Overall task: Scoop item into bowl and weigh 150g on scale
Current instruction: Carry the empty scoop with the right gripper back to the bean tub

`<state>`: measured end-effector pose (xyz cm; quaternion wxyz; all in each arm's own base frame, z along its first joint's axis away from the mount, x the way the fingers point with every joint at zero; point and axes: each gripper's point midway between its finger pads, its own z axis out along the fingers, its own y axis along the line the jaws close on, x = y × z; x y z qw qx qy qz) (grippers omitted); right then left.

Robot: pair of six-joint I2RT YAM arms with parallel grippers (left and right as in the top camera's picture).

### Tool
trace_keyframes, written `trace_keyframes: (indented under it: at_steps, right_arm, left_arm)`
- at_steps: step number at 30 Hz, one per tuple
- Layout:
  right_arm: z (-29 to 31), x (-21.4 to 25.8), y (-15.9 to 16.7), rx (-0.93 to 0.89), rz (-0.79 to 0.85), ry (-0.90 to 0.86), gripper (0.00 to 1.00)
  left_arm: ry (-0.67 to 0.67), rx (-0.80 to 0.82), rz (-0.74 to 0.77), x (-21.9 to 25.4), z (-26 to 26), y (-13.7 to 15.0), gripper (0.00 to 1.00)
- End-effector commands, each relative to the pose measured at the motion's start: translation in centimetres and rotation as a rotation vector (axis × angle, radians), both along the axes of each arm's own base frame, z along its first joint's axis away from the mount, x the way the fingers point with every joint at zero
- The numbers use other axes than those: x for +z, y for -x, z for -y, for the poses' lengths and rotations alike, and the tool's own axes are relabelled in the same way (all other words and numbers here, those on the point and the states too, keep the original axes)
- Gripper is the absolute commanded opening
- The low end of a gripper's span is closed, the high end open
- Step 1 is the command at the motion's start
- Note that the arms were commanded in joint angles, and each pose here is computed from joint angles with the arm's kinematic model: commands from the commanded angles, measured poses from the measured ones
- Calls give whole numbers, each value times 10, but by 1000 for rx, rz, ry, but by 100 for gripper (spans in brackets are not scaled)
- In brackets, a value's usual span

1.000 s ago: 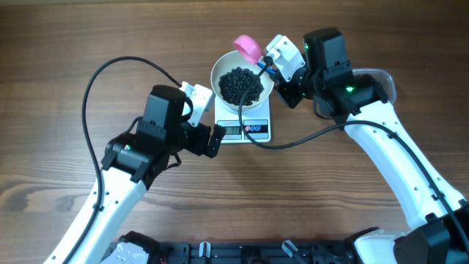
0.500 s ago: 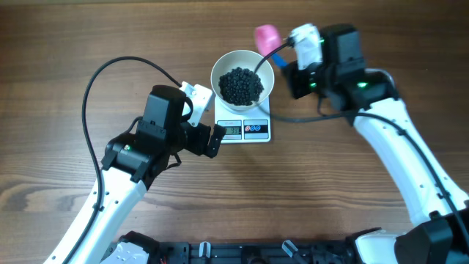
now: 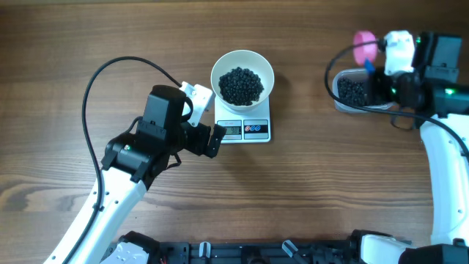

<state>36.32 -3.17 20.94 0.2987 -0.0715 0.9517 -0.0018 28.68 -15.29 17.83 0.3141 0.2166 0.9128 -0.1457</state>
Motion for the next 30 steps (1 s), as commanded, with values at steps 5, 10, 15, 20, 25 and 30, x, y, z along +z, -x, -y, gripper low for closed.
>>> trace_keyframes:
  at_steps: [5,10,15,20,25,30]
  right_arm:
    - [35,-32,23,98,-191,240,4]
    - [47,-46,23,72,-255,292,4]
    - [50,-65,24,76,-322,290,5]
    - [51,-78,23,79,-362,285,4]
    - [48,-90,21,61,-385,252,4]
    - [27,-105,20,95,-407,124,4]
  left_arm:
    - [8,-17,-10,-3,4,3,100]
    - [8,-16,-10,-3,4,3,100]
    - [8,-17,-11,-3,4,3,100]
    - [8,-16,-11,-3,4,3,100]
    - [8,-16,-10,-3,4,3,100]
    - [8,-16,-10,-3,4,3,100]
